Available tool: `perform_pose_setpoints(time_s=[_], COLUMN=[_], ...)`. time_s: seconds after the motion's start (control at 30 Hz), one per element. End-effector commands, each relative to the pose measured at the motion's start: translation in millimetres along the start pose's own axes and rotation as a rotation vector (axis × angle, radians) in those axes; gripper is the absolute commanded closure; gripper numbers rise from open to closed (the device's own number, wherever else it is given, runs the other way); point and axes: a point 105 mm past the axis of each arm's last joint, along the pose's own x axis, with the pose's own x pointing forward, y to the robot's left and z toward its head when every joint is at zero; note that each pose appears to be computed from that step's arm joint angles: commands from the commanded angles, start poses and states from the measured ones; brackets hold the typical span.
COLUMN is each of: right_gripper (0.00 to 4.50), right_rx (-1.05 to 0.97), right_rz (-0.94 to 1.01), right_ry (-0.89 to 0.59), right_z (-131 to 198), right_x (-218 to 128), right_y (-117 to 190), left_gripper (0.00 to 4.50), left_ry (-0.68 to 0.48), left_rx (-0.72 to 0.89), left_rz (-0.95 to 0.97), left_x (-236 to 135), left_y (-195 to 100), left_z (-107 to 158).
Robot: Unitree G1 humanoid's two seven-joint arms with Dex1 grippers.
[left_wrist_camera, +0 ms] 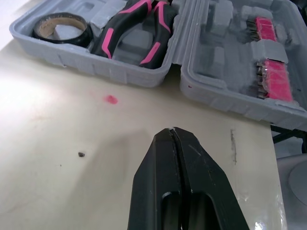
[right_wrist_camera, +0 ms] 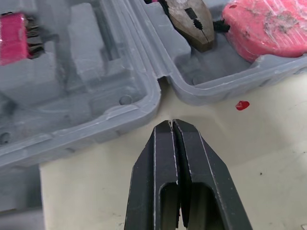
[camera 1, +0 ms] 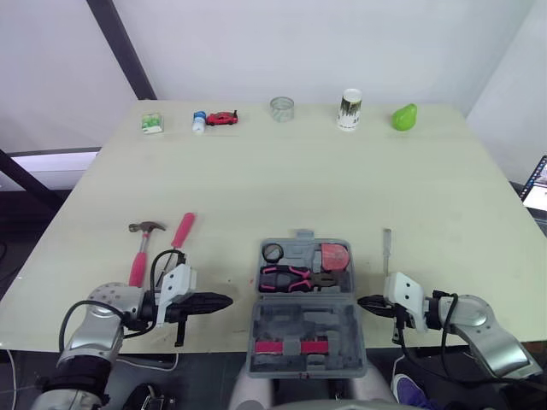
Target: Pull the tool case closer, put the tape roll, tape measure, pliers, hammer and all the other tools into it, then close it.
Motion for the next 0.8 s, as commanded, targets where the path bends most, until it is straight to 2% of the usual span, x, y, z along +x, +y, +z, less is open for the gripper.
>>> perform_pose_setpoints(time_s=[0.03,0.47,0.8], right_gripper=[4.45,4.45,4.45], right_rx=[-0.024,-0.036,-0.041], right_rz=[0.013,0.017,0.019], right_ry=[-0.014,-0.013,-0.018], right_z=[6,4,6], right_x=[4,10,13], right_y=[1,-1,-1], left_gripper=[4.5,4.5,4.5], left_ry=[0.0,-0.013,0.012], left_rx=[0.021,-0.022,-0.016], left_rz=[-0.019,-0.088,-0.099], left_x=[1,20,30], left_y=[0,-2,5], left_z=[2,7,-1])
